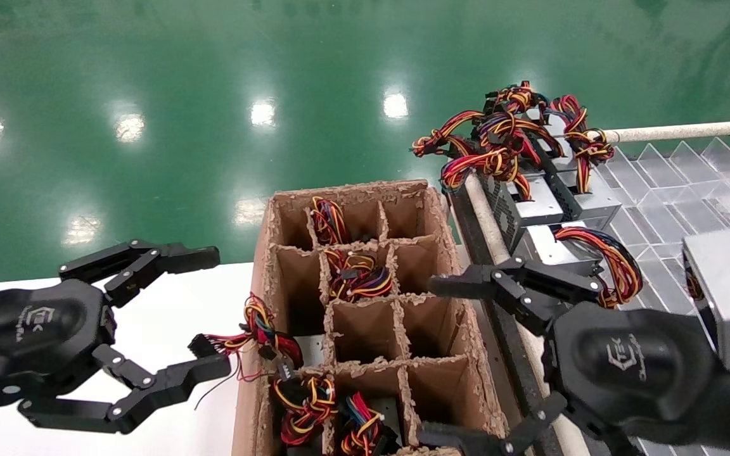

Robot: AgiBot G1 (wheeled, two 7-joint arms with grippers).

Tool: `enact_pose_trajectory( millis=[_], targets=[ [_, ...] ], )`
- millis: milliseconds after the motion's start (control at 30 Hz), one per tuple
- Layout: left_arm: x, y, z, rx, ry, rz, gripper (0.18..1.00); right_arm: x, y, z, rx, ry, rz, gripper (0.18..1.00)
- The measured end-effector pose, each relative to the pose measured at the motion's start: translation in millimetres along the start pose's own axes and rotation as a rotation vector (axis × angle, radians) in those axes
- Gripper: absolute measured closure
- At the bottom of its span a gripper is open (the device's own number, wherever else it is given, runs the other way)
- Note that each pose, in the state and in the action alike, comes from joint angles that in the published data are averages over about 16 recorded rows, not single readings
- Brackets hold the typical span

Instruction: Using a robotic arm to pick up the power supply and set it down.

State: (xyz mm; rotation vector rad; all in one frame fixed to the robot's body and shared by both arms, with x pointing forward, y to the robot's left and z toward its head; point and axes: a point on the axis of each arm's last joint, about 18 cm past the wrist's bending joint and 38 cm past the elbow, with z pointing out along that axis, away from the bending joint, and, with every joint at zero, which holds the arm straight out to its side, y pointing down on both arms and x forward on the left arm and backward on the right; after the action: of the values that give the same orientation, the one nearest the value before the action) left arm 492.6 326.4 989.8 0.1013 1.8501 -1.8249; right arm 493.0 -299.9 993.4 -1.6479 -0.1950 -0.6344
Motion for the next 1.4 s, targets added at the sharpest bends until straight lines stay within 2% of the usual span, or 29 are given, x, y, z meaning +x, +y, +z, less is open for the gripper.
enact_pose_trajectory(
  millis=[333, 600, 833, 1100, 1267, 1400],
  targets=[
    [0.0, 0.0, 0.0, 0.0, 0.0, 0.0, 0.242, 46.8, 23.4, 35.6, -0.224, 0.139, -0.11, 0.179],
    [0.0, 0.0, 0.0, 0.0, 0.0, 0.0, 0.362, 75.4, 37.9, 73.0, -0.359, 0.201, -0.211, 0.179],
    [0.0, 0.0, 0.0, 0.0, 0.0, 0.0, 0.514, 84.7, 47.7, 97.0, -0.407, 0.224, -0.25, 0.186],
    [0.0, 0.0, 0.0, 0.0, 0.0, 0.0, 0.702, 87.9, 57.8, 112.4, -0.421, 0.245, -0.246, 0.221],
    [0.0, 0.0, 0.0, 0.0, 0.0, 0.0, 0.814, 90.3, 62.5, 117.2, -0.423, 0.259, -0.237, 0.278],
    [0.0, 0.0, 0.0, 0.0, 0.0, 0.0, 0.875, 92.2, 65.3, 119.2, -0.424, 0.268, -0.229, 0.341]
  ],
)
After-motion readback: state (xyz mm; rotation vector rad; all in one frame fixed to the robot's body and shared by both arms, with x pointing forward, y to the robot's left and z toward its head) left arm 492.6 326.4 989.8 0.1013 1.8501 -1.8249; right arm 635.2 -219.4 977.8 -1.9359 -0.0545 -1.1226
